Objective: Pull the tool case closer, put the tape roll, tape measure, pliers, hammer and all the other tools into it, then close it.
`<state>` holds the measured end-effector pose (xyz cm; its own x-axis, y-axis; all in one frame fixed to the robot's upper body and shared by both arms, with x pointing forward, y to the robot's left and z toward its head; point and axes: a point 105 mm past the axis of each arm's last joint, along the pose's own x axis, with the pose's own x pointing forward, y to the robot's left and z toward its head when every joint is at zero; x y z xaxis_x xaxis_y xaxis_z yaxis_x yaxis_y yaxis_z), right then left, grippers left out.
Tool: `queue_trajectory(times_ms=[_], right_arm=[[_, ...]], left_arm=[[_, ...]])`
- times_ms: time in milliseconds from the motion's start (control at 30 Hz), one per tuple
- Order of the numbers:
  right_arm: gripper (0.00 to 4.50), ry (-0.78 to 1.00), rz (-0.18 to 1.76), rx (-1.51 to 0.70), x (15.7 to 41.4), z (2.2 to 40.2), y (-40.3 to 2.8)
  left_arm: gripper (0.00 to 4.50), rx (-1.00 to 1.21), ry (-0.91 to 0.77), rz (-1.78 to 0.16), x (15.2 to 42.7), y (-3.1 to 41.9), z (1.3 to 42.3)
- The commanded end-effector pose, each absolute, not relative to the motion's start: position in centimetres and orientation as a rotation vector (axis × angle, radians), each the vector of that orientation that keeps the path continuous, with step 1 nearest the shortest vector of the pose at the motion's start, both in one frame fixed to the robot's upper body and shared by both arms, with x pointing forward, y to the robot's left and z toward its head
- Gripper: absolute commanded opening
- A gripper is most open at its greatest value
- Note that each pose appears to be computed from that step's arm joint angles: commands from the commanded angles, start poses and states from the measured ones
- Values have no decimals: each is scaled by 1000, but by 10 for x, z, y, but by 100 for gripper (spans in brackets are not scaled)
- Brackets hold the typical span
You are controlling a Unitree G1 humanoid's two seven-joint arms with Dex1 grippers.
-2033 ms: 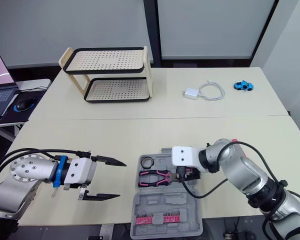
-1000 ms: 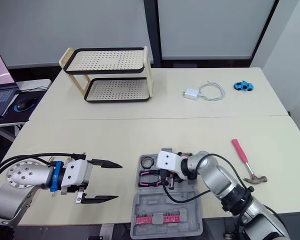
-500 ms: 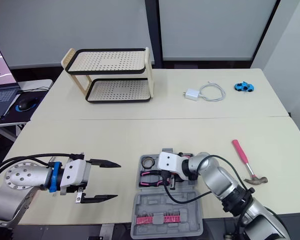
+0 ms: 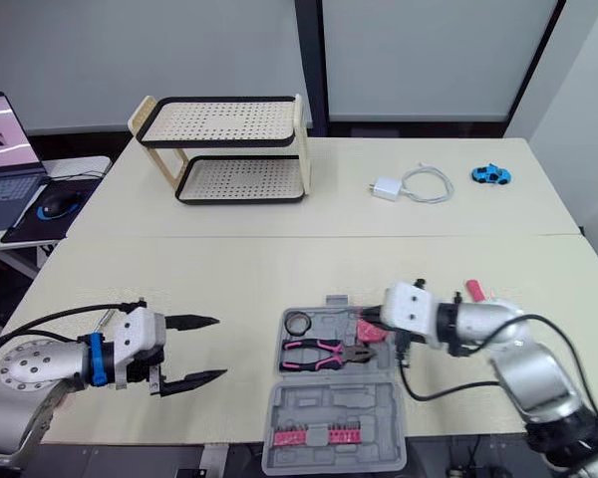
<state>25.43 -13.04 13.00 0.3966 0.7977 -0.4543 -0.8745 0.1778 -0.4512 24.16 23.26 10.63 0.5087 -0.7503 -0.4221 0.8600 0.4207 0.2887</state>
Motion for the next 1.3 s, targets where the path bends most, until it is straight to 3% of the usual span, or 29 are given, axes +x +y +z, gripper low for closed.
queue_trajectory(times_ms=[33, 167, 267, 433, 633, 1033, 1300], right_arm=[[7, 181, 1131, -766, 243, 145, -172], [7, 318, 1023, -825, 228, 147, -227], [61, 391, 925, -834, 220, 153, -262], [234, 524, 866, -843, 200, 160, -307], [442, 639, 843, -838, 187, 158, -338], [447, 713, 834, -874, 192, 157, -358], [447, 704, 833, -888, 196, 158, -358]], left_arm=[[450, 511, 249, -917, 241, 271, 121], [450, 523, 342, -792, 236, 321, 124], [450, 537, 414, -705, 228, 359, 128], [450, 534, 535, -562, 211, 413, 133], [450, 480, 593, -435, 202, 446, 138], [450, 456, 670, -352, 177, 469, 135], [450, 464, 671, -374, 177, 465, 132]])
